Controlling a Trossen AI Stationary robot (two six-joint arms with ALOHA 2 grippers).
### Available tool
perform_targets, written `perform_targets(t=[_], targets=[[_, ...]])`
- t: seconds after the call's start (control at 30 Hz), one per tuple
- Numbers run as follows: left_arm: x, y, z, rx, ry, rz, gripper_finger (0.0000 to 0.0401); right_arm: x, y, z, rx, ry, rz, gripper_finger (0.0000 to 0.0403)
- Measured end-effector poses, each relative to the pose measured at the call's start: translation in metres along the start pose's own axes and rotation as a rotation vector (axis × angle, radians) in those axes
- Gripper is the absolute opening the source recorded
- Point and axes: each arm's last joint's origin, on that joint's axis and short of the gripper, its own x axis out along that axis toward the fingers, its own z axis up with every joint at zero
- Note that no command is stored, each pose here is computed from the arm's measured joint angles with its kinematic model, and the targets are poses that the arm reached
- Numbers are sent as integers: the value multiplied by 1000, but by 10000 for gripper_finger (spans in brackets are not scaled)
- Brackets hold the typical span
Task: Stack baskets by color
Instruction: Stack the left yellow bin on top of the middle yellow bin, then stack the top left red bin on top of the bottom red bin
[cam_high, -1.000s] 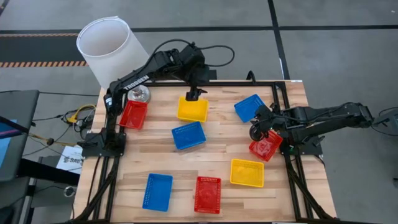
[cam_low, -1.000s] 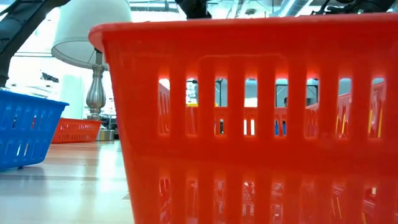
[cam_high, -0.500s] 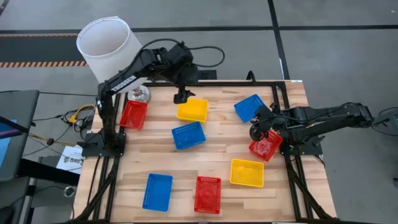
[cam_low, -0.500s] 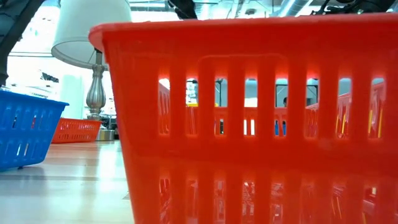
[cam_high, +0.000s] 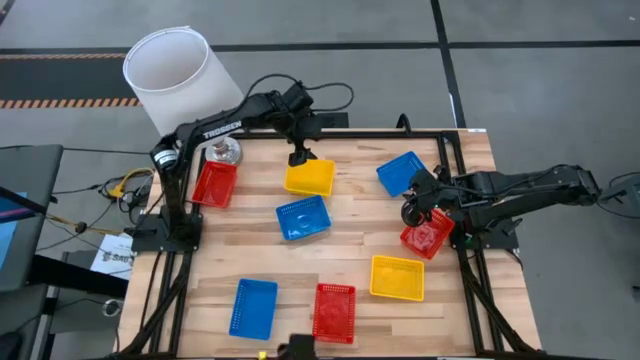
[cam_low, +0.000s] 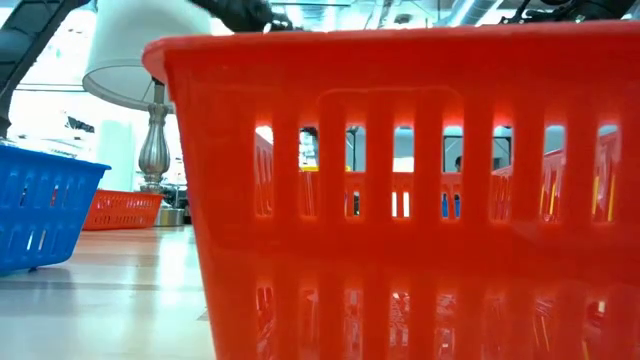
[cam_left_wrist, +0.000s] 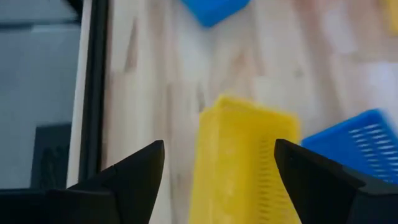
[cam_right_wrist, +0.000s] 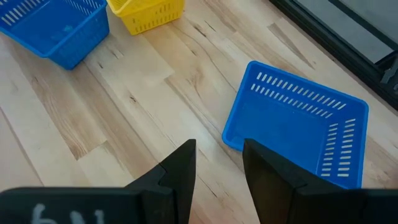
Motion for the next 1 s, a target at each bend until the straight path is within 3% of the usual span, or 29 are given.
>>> perform_targets(t=[0.17,0.3,0.6,0.8,1.0], targets=[[19,17,-30,-69,8,55,290,0,0,0,-2,0,0,157],[23,20,-38,-72,39,87,290,0,0,0,-1,0,1,157],[38,15,-39,-12,111,104,290,0,0,0,-1,0,0,157],[45,20,-44,-26,186,200,290,0,0,0,-3,0,-1,157],[19,13,-30,-69,169,246,290,0,0,0,-7,-3,-3,157]])
